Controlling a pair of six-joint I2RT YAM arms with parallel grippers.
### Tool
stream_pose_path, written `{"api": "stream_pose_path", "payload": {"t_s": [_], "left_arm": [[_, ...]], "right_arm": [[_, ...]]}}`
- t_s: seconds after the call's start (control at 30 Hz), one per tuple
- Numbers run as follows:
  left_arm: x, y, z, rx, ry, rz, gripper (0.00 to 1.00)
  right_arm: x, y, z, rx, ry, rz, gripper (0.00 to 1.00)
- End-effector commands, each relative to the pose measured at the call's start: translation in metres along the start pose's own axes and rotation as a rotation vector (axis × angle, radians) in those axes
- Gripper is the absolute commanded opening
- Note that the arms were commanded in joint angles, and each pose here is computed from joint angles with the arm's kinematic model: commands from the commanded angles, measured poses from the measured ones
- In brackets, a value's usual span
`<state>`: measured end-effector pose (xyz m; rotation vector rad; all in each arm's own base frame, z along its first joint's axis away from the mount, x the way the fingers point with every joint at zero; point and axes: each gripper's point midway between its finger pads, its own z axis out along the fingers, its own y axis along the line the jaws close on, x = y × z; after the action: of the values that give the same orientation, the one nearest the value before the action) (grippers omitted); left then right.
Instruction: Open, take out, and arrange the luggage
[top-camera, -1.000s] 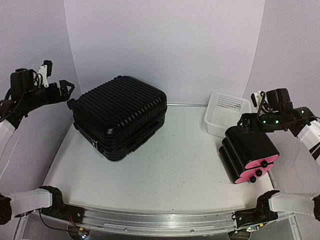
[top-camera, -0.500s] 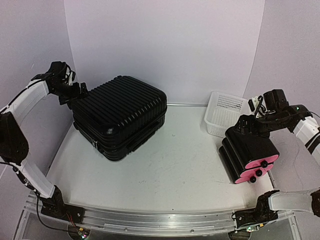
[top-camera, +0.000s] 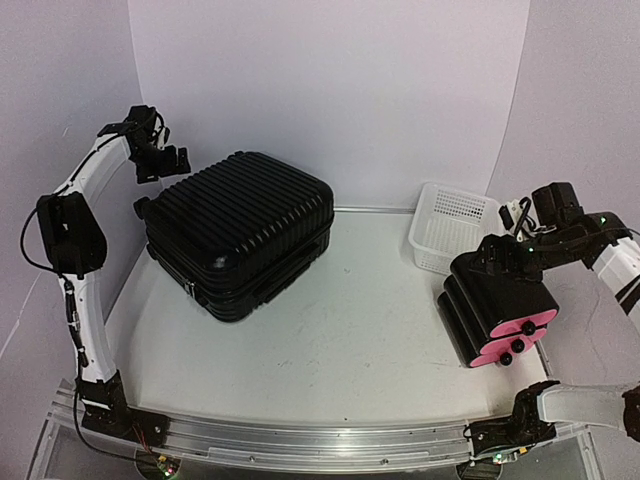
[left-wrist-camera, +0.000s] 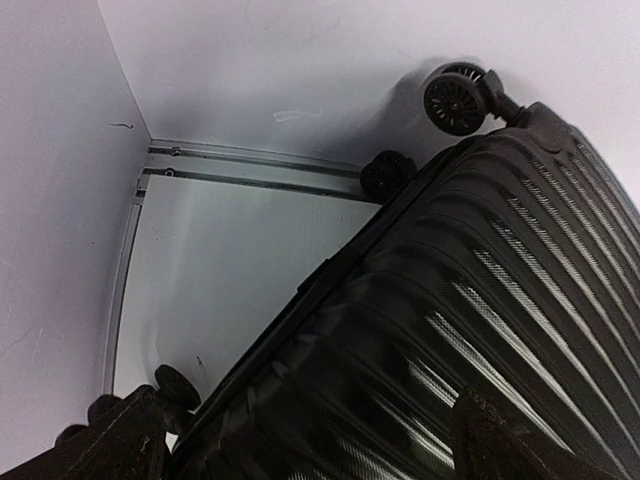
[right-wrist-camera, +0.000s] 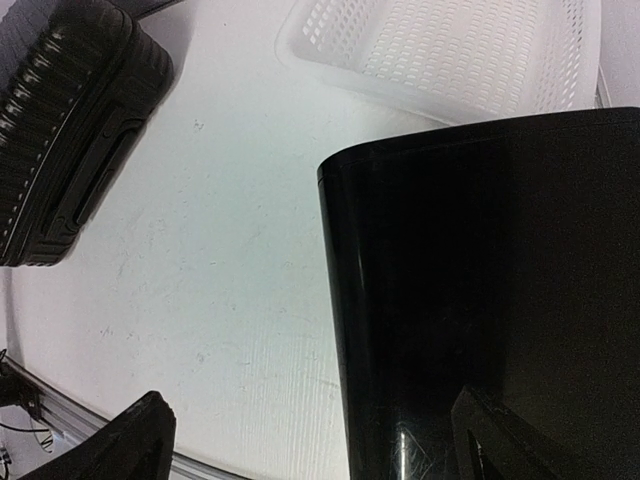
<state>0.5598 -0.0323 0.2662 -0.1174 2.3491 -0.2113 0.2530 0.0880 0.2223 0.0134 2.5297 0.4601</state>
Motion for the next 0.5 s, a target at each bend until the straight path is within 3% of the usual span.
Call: {"api": "stream_pose_path", "payload": {"t_s": [0.0,0.17,0.47], "left_arm": [[-0.006,0.010,0.006,-0.029,0.013,0.045,1.00],[0.012,0.008,0.027,0.030,0.093,0.034,0.99],[0.066,-0.018,0.030,0.177,0.254,0.002,0.94]], "right_arm": [[-0.009,0.008,-0.011,-0.037,-0.034,0.014,0.98],[-0.007,0.009,-0.011,-0.042,-0.029,0.025,0.98],[-0.004,0.009,-0.004,-0.051,-0.006,0.041,0.98]]}}
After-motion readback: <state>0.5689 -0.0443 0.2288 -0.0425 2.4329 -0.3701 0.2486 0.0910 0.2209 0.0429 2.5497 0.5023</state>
